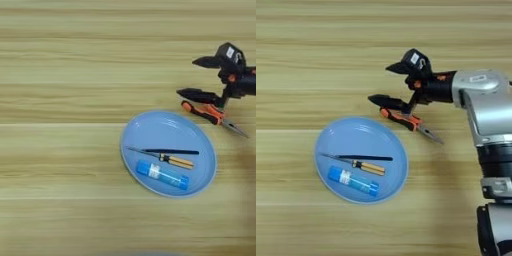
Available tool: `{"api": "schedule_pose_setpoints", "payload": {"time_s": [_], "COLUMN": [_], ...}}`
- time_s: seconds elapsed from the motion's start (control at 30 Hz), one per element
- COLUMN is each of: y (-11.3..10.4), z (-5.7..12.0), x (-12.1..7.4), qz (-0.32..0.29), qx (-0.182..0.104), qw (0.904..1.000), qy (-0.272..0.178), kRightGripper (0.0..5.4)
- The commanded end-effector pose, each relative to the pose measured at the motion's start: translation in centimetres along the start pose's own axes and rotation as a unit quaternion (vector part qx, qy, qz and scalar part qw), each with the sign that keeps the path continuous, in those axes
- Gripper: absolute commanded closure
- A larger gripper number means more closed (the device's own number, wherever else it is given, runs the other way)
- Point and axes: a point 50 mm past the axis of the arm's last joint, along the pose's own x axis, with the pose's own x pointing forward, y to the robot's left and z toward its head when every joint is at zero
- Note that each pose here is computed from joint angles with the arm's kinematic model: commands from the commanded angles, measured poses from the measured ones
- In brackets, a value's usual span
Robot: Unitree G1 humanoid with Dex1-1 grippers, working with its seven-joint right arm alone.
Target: Move the objects on the table
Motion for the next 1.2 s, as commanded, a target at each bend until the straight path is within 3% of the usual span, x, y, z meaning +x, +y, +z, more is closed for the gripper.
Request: {"api": "schedule_pose_setpoints", "payload": {"time_s": [0.03, 0.37, 1.2], "y": [0.1, 2.7, 6.9], "z": [3.3, 3.5, 0.7], "x": [-1.8, -1.9, -0.1], "qz": [-0.024, 0.024, 0.142], "qx": [-0.063, -0.067, -0.049], "qw": [0.9973, 0.997, 0.9885], "qy": [-0.029, -0.031, 0.017], "kRightGripper": [0.04, 0.04, 0.04]}}
